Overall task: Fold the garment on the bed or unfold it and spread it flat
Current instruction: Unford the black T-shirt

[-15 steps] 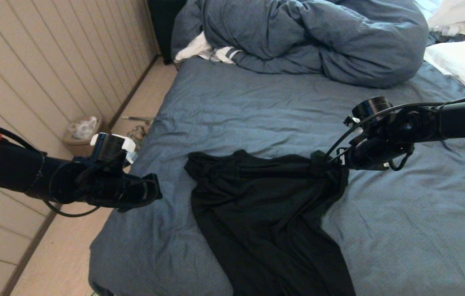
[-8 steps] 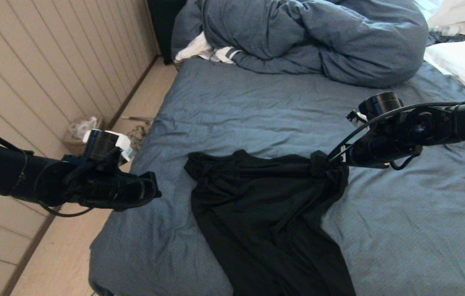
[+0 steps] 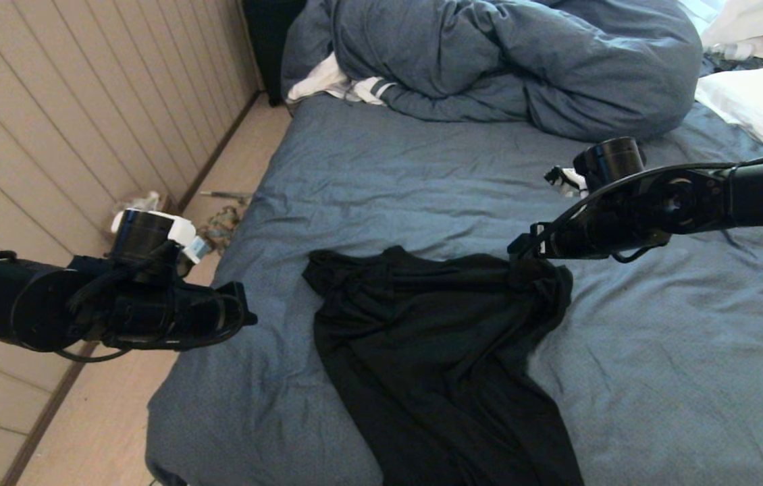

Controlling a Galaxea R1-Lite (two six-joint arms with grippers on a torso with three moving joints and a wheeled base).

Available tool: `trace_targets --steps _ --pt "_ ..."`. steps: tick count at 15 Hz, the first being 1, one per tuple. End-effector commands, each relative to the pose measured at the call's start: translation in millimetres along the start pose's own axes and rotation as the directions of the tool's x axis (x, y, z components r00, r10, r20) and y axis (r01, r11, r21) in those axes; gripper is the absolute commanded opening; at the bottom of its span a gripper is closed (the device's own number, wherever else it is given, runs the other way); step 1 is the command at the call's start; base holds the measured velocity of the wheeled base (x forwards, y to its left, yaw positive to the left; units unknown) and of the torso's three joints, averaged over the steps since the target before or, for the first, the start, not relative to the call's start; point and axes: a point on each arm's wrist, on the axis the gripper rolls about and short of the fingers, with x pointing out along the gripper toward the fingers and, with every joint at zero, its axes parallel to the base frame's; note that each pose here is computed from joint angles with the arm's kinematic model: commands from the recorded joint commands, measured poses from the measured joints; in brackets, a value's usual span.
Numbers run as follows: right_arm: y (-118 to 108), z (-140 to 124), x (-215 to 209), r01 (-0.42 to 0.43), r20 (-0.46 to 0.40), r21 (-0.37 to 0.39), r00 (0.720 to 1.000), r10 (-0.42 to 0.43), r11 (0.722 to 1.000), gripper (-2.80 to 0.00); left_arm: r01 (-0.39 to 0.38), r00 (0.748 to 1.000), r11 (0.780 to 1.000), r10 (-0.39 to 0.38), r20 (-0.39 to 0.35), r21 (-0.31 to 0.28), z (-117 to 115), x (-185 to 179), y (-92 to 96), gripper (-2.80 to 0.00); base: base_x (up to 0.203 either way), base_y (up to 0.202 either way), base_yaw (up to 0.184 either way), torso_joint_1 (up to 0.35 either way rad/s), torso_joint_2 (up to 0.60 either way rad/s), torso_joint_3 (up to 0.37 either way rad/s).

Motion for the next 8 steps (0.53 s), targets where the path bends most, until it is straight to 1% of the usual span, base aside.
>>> trace_targets --steps 1,5,7,8 --pt "0 -4 15 -0.005 -0.017 0.0 1.0 0.005 1.0 0.0 0.005 1.0 1.0 -0.005 0.001 -0.001 -1 -1 -0.8 -2.8 0.0 0.0 0.0 0.0 0.0 0.0" --pt "-5 -9 49 0.009 -0.043 0.006 0.999 -0.009 1.0 0.0 -0.001 1.0 1.0 0.001 -0.017 -0.001 -4 3 0.1 -2.8 0.0 0.0 0.0 0.0 0.0 0.0" --pt "-6 -11 53 0.011 -0.05 0.007 0.999 -0.01 1.0 0.0 0.001 1.0 1.0 -0.001 -0.024 0.003 -5 4 -1.0 -2.8 0.0 0.0 0.0 0.0 0.0 0.0" --pt "-6 -11 53 0.012 -0.053 0.008 0.999 -0.012 1.0 -2.48 -0.002 1.0 1.0 0.002 -0.03 0.002 -6 6 -0.7 -2.8 0.0 0.0 0.0 0.0 0.0 0.0"
